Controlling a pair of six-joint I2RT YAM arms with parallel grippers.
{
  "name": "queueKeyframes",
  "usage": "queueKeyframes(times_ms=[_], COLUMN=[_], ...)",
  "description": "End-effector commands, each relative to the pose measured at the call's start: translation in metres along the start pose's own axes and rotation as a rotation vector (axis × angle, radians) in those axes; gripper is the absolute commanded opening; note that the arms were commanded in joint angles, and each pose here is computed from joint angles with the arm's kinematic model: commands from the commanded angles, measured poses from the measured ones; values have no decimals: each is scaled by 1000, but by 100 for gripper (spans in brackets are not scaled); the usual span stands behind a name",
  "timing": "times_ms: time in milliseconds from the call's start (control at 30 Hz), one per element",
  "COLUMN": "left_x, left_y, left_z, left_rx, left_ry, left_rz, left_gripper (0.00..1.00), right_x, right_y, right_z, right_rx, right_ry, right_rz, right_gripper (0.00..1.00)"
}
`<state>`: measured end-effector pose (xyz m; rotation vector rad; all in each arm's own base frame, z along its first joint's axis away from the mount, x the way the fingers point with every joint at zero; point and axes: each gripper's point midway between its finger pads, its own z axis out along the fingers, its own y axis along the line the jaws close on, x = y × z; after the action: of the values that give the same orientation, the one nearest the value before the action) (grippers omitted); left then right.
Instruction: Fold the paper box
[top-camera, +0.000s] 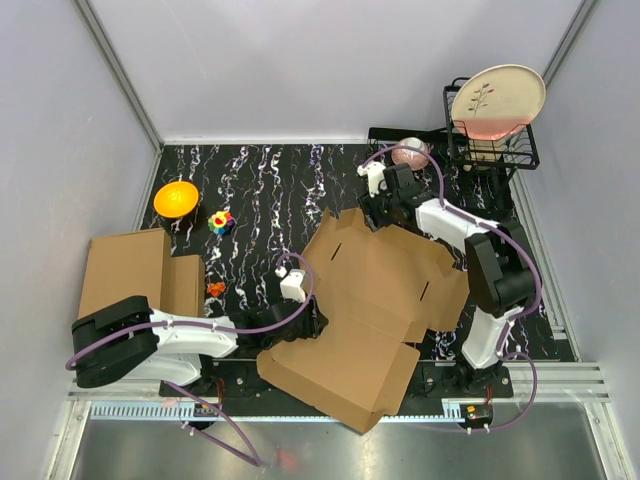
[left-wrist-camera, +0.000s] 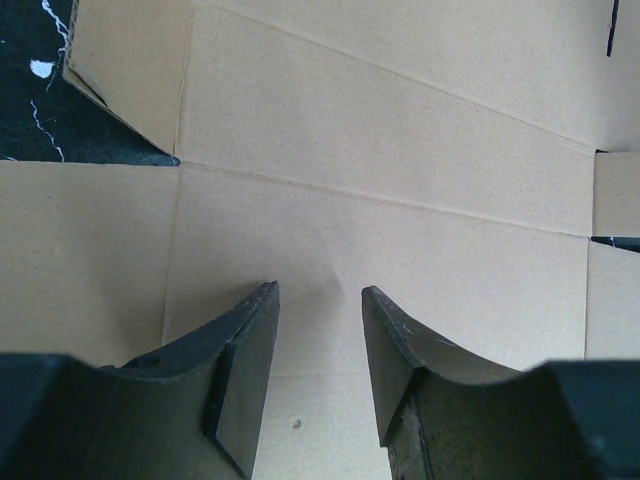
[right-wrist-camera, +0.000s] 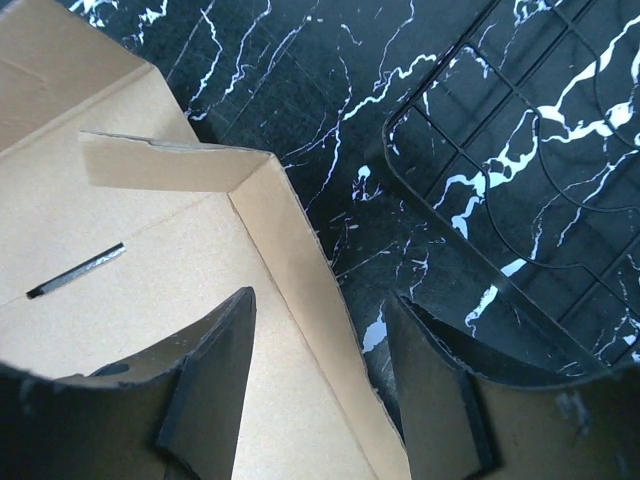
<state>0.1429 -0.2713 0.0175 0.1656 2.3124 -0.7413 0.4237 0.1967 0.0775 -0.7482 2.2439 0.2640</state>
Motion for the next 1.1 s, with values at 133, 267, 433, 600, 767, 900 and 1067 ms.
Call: queueKeyframes(times_ms=[133,267,433,600,767,900,1067], left_x=[52,53,52,51,47,29,-23], left_y=[66,67,66,66,57,22,-27], left_z=[-13,-13,-13,-12,-12,-20,-47], left_rx=[-202,-202,-203,-202,-185,-62,74], left_ry=[186,187,184,183,171,77,-108], left_rz=[124,129,132,134,163,228,204], left_gripper=[46,46,47,47,48,51,53], right_x=[-7,-4,-2,-7,-23,-29,-39], right_y=[1,4,4,3,6,3,7], right_z=[15,20,17,4,-23,-45,-76], right_rx=[-44,-58,-58,-36,25,219,391], right_ry=[3,16,21,-3,-50,-44,-52], right_rz=[-7,-2,5,14,-3,-137,-256], right_gripper=[59,55,38,27,10,2,0])
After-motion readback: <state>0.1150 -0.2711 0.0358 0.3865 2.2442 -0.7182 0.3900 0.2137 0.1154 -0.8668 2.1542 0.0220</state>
